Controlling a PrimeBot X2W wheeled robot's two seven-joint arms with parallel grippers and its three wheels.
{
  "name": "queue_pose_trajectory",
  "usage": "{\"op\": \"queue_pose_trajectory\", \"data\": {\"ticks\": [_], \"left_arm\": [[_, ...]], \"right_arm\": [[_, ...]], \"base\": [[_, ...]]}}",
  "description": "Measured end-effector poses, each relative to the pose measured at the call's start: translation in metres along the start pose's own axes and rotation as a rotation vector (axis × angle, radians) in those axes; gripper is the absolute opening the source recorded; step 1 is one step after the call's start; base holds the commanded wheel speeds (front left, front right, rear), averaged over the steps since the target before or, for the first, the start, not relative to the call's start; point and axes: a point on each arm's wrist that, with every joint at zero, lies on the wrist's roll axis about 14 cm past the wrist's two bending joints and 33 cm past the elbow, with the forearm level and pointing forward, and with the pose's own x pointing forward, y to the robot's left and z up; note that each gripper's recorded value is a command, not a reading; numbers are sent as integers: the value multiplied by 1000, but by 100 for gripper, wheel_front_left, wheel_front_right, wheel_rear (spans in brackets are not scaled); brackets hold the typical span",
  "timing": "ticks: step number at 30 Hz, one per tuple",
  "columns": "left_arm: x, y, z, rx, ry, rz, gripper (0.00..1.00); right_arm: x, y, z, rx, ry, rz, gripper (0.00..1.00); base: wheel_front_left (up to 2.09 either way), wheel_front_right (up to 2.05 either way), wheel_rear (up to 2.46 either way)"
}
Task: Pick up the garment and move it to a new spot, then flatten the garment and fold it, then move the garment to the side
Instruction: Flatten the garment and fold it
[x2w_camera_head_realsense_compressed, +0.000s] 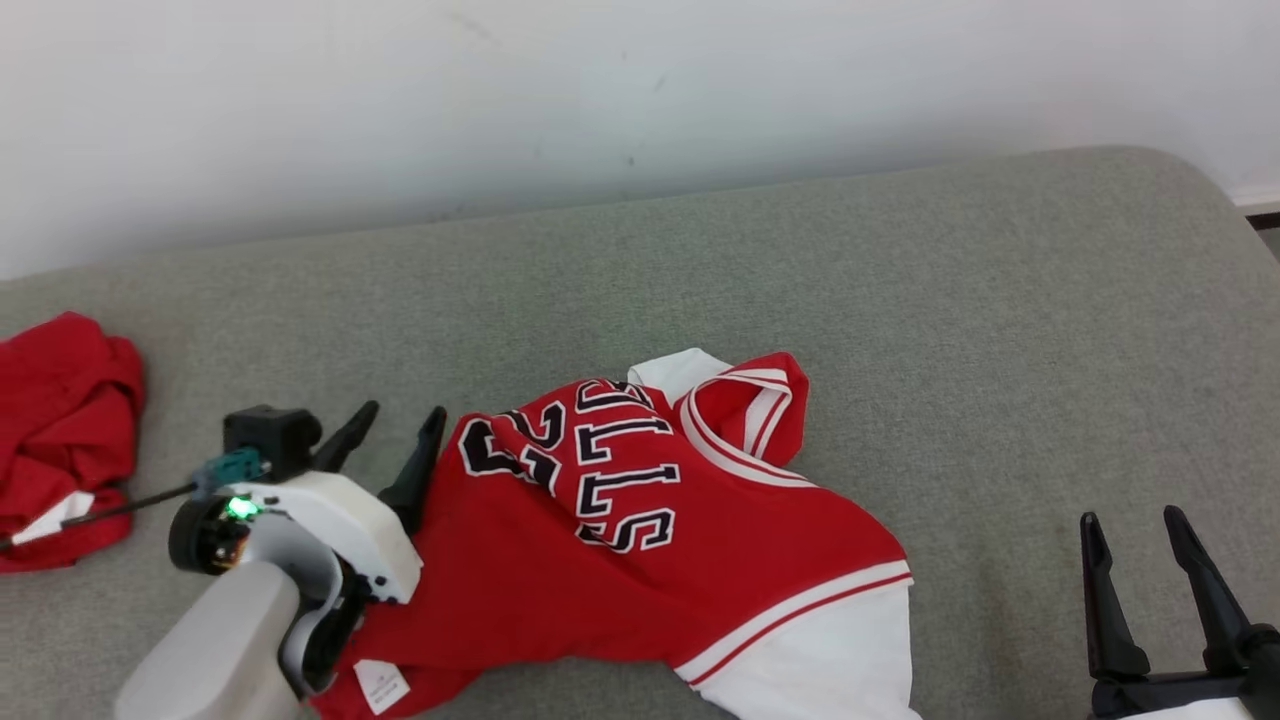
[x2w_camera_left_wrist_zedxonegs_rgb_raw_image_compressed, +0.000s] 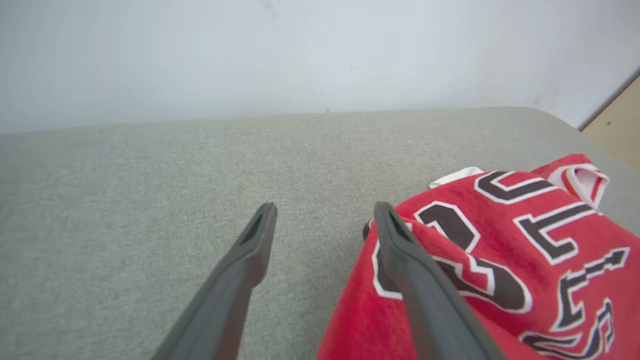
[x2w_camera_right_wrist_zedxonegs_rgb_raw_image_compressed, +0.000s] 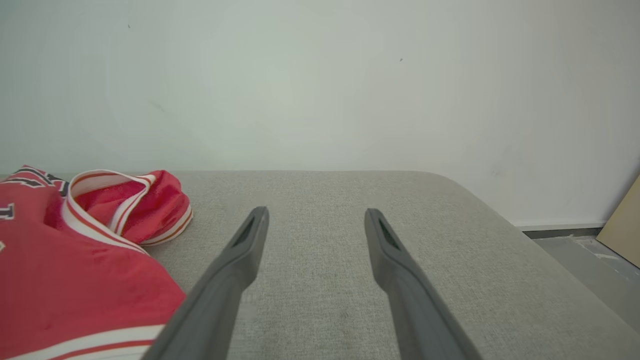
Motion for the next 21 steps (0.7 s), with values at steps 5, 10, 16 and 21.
{"op": "queue_pose_trajectory", "data": {"ticks": [5,10,16,21], "left_arm": [[-32,23,19,-12,-118,108,100],[-74,26,-8,-58,-72,175,100],[-108,11,-43,-152,6,217,100],[-131,0,-69,-196,103,223,100]], "right_arm": [[0,7,8,3,-29,23,100],[-1,14,9,8,-34,45,100],[-2,21,7,10,-25,70,100],[-2,20,5,0,-19,75,100]], "base": [[0,0,0],[0,0,0],[0,0,0],[0,0,0]]}}
